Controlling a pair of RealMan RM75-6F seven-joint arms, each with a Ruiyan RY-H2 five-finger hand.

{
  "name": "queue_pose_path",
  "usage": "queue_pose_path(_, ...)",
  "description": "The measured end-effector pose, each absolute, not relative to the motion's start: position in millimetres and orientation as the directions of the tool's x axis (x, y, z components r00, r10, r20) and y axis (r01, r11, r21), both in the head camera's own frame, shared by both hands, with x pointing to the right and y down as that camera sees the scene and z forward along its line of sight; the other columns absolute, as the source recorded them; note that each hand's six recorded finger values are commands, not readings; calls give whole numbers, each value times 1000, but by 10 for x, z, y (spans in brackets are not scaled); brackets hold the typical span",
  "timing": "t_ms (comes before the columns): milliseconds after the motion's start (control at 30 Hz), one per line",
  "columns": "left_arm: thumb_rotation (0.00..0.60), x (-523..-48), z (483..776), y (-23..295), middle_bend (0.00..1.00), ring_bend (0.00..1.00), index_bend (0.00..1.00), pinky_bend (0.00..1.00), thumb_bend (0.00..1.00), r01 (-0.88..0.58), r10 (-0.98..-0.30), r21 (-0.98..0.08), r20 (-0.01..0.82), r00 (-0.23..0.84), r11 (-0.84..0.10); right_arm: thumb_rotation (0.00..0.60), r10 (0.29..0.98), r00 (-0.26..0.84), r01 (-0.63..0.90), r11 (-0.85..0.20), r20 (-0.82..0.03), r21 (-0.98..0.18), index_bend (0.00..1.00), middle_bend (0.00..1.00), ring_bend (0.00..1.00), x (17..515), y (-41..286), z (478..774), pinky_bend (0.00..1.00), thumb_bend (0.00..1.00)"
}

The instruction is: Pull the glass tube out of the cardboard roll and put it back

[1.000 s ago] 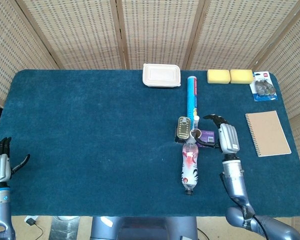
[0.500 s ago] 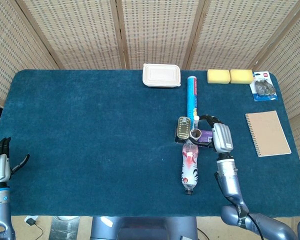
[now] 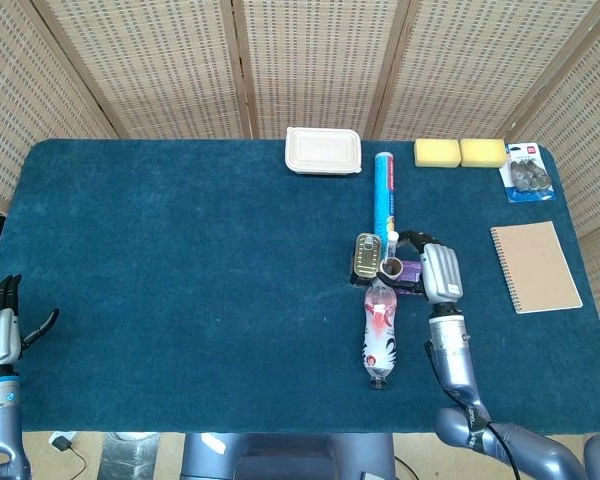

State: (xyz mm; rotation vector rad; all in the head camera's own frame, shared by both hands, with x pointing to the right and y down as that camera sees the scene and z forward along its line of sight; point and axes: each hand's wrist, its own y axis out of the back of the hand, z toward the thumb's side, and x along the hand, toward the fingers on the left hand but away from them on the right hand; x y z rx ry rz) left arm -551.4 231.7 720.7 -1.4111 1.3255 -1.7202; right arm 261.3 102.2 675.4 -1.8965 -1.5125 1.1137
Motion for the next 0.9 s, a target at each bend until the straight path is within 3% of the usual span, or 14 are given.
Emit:
queue_pose_path(100, 0, -5515, 7207, 2317, 56, 0, 0, 63, 0, -168, -865, -915, 402, -302, -366, 600, 951, 65, 571, -284, -302, -771, 416, 472, 420, 2598, 1025, 6761, 411, 161)
queue_pose_path(900, 0, -5521, 7205, 2321, 56, 0, 0, 63, 0, -168, -864, -915, 402, -304, -366, 600, 955, 61, 533, -276, -289, -800, 494, 549, 500, 2476, 997, 6798, 467, 189)
